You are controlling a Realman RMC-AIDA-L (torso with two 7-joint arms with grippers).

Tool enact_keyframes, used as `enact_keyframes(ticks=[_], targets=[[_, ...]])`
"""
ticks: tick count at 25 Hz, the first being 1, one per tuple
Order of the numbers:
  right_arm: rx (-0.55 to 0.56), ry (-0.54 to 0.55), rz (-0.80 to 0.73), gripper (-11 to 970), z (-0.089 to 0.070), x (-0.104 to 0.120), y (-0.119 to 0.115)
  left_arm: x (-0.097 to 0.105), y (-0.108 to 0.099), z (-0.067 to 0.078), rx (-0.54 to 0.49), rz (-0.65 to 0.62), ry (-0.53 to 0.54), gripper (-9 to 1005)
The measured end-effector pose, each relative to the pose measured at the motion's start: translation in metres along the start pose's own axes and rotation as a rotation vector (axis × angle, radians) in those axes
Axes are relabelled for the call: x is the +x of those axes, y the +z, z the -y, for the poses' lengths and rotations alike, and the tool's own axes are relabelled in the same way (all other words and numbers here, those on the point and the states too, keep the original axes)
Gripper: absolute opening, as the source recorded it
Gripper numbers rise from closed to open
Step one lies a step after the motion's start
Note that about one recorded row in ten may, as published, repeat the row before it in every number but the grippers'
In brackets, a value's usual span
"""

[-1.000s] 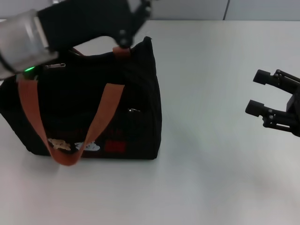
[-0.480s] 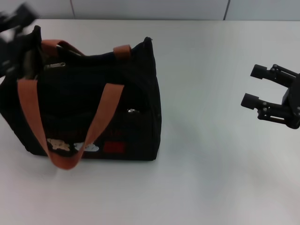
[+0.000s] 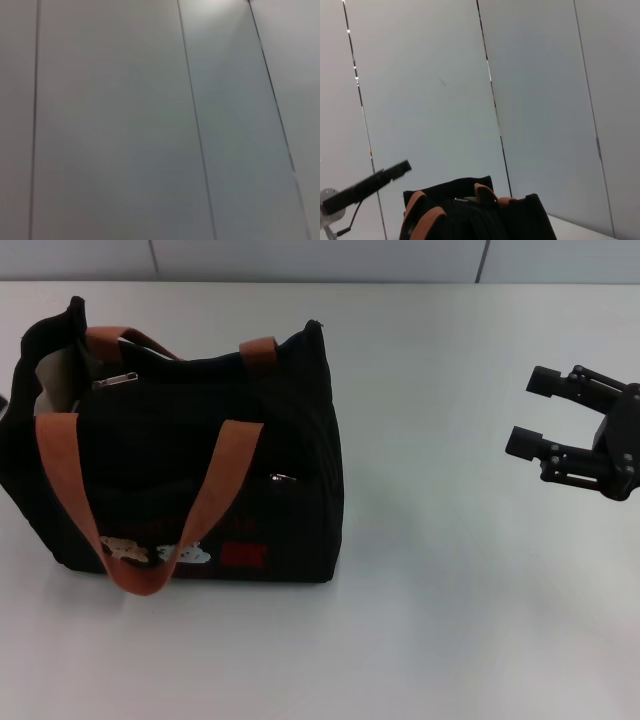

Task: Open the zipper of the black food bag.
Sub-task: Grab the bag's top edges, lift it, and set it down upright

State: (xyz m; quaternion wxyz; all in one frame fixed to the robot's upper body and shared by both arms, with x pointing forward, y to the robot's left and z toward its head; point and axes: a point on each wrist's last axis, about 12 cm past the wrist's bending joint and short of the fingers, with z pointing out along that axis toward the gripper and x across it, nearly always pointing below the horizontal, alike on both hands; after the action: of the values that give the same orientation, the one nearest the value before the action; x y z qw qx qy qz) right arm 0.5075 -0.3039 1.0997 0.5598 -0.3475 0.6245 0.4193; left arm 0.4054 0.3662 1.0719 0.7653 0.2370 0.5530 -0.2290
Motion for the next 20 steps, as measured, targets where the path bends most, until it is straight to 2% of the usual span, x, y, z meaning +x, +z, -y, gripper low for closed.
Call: enact_keyframes(ticks=[3,5,10,16,18,20], targets=[[-0.002,0.000,-0.002,810,0.000,0.000,0.000,0.002,-0.009,0.000,0.009,-0.061,-0.024,84],[-0.002,0.001,-0.002,810,0.000,0.000,0.000,0.004,-0.016,-0.001,0.000,-0.102,-0.037,295],[-0.003,0.001,-0.004,808,0.000,0.000,0.000,0.005,-0.035,-0.003,-0.049,-0.174,-0.031,500],[-0.010,0.005,-0.008,807,-0.001,0.001,0.002,0.008,-0.044,-0.004,-0.030,-0.253,-0.061,760],[-0.015,0.005,-0.011,806,-0.001,0.001,0.002,0.010,-0.043,-0.003,-0.020,-0.264,-0.067,762],[-0.023,0.005,-0.016,806,-0.002,0.001,0.004,0.019,-0.032,-0.002,-0.010,-0.286,-0.077,764]])
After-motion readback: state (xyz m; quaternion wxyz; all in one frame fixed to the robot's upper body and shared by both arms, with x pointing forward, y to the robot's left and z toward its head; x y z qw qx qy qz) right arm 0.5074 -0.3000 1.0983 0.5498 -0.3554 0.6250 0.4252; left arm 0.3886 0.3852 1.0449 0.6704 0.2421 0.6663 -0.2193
